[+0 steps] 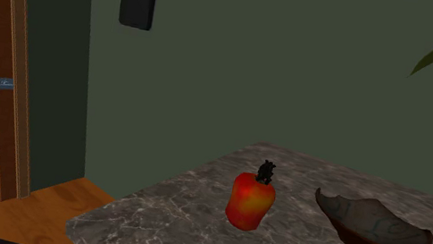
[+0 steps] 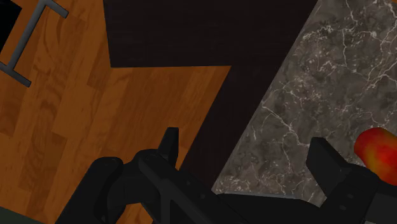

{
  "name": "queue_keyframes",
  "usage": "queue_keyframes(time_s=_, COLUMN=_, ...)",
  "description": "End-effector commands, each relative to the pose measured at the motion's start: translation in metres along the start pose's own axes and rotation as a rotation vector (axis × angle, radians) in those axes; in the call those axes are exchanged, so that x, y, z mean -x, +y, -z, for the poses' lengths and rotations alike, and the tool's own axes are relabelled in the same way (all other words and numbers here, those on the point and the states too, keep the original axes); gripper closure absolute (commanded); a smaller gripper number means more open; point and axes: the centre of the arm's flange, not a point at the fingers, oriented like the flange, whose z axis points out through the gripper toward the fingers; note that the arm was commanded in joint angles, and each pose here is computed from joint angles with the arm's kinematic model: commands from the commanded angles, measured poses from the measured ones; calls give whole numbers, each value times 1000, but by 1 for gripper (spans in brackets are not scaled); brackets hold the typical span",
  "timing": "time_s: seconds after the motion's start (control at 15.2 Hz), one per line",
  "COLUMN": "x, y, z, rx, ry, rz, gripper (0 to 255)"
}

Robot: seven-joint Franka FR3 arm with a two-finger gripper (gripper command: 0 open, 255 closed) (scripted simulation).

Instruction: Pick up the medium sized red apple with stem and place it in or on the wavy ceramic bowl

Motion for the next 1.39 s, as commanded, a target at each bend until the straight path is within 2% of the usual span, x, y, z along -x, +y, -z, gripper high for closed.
queue_keyframes(time_s=0.0, x=0, y=0, z=0, rx=0, ry=0, rz=0, gripper=0)
queue_keyframes(time_s=1.32, x=-70, y=-229, z=-135, rx=95, ry=34, rz=74, gripper=0)
